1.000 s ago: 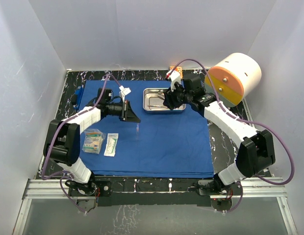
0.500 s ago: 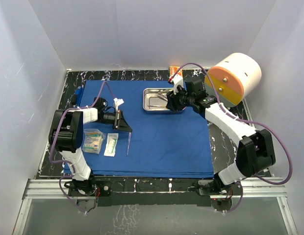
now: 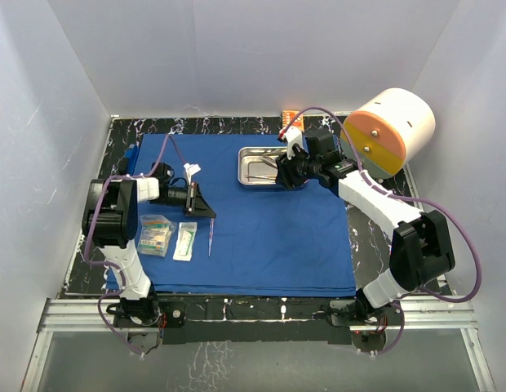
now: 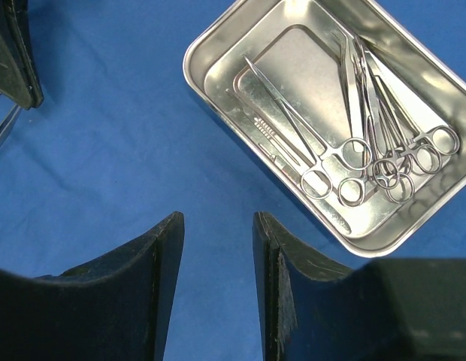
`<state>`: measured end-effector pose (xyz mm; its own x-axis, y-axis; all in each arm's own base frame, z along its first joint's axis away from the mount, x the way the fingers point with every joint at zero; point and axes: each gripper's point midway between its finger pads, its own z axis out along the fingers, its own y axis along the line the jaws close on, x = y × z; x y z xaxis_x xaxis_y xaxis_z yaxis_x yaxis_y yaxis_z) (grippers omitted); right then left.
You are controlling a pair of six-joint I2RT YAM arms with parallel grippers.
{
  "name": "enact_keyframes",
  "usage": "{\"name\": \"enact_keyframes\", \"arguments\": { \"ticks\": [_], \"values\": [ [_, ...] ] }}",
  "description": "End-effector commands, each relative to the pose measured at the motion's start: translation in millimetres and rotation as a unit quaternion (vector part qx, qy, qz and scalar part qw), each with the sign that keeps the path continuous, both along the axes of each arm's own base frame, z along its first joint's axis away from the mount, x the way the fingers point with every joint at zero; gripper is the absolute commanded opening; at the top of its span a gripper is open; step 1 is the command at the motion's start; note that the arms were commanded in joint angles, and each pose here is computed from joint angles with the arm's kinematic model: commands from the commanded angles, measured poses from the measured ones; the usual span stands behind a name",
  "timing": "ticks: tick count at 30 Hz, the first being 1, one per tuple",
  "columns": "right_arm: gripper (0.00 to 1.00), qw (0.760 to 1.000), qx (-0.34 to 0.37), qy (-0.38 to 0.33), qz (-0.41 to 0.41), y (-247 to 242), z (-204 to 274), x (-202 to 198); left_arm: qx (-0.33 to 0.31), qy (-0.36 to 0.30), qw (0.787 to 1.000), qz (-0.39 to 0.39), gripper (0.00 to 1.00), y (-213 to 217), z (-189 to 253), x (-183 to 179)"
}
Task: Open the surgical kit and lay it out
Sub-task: Place the medical item in the surgical kit.
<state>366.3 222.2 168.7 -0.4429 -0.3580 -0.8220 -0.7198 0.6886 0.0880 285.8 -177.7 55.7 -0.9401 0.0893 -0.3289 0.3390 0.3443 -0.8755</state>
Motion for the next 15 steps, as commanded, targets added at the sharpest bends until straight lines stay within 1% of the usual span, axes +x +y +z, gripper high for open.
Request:
{"name": "enact_keyframes", "arguments": {
  "ticks": [1,7,15],
  "values": [
    [0.40,0.999,0.018,-0.035,0.007,4,19,9,-0.022,-0.007,1.000,0.005,0.00,-2,6,12],
    [0.40,0.999,0.018,-0.037,0.008,4,20,7,-0.016,-0.002,1.000,0.007,0.00,-1,-1,16],
    [0.40,0.999,0.019,-0.036,0.010,4,20,6,-0.009,0.002,1.000,-0.001,0.11,1,-7,15]
  ]
}}
